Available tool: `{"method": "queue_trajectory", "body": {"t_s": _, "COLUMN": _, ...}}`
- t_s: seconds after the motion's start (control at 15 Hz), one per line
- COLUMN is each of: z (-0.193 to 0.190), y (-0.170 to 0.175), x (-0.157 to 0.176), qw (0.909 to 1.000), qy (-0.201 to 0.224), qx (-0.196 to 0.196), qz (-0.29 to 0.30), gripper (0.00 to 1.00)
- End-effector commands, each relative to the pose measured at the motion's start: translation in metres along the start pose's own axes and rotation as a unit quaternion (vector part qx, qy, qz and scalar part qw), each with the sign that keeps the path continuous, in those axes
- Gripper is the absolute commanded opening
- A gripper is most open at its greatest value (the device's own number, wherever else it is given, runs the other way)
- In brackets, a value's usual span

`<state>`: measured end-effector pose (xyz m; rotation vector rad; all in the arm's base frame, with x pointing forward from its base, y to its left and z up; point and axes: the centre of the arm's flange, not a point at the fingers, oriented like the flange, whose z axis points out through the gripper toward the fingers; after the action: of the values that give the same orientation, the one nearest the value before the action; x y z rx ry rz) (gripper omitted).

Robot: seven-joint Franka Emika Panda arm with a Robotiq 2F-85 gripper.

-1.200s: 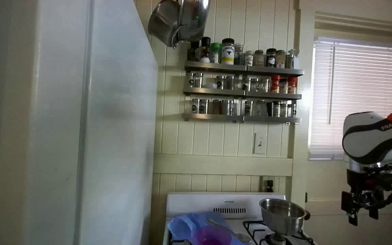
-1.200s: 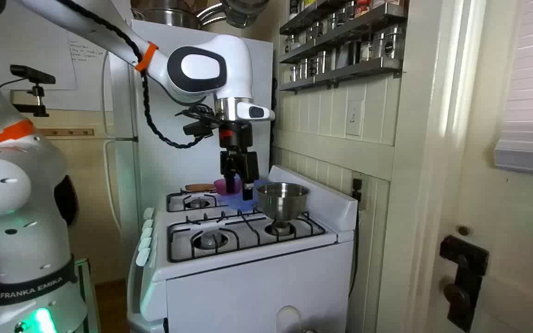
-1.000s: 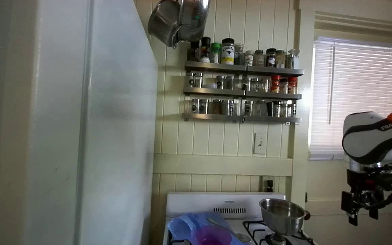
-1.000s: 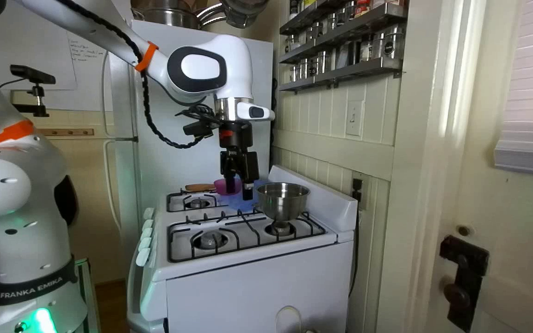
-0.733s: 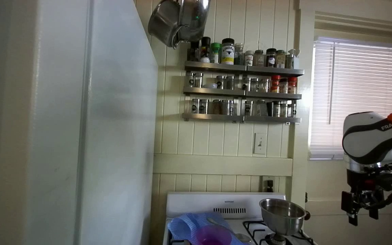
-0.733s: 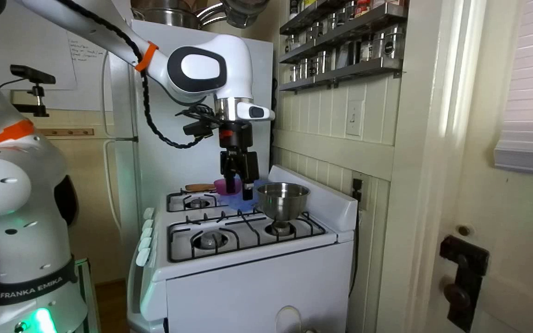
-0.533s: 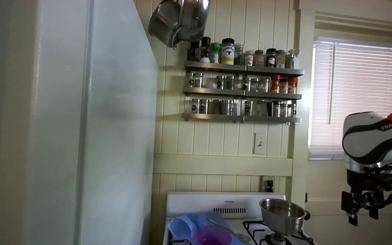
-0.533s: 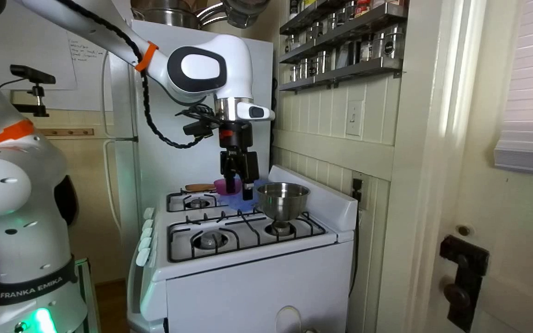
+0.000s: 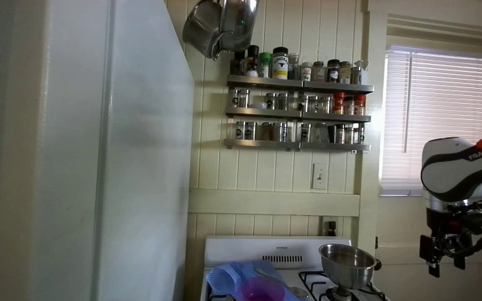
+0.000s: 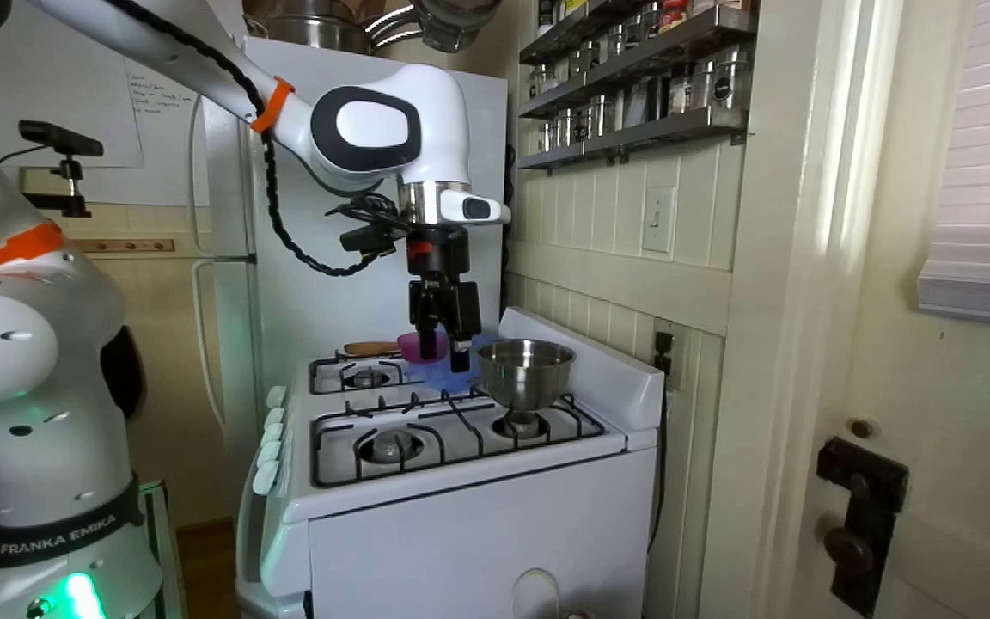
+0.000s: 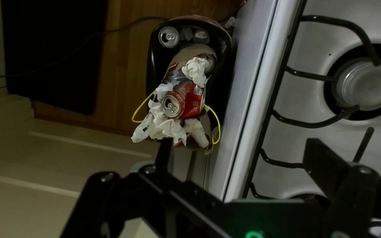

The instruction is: Pick up the pink bowl and spoon, then put them inside the silver bowl

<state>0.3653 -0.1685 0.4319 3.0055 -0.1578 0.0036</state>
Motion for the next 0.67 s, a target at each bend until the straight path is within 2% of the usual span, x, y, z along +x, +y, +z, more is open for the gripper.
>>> {"method": "queue_trajectory", "body": {"t_s": 0.0, "z": 0.000, "y": 0.000, "x": 0.000, "qw": 1.0000, "qy": 0.000, "qx": 0.000, "qz": 0.000, "gripper": 1.00}}
{"method": "queue_trajectory", "body": {"t_s": 0.33, "z": -0.001, "y": -0.004, "x": 0.003, "qw": 1.0000, "qy": 0.001, "qx": -0.002, "qz": -0.003, "gripper": 1.00}}
{"method": "queue_trajectory", "body": {"t_s": 0.6, "z": -0.016, "y": -0.040, "x": 0.019, "qw": 0.9998, "qy": 0.019, "qx": 0.006, "qz": 0.007, "gripper": 1.00}}
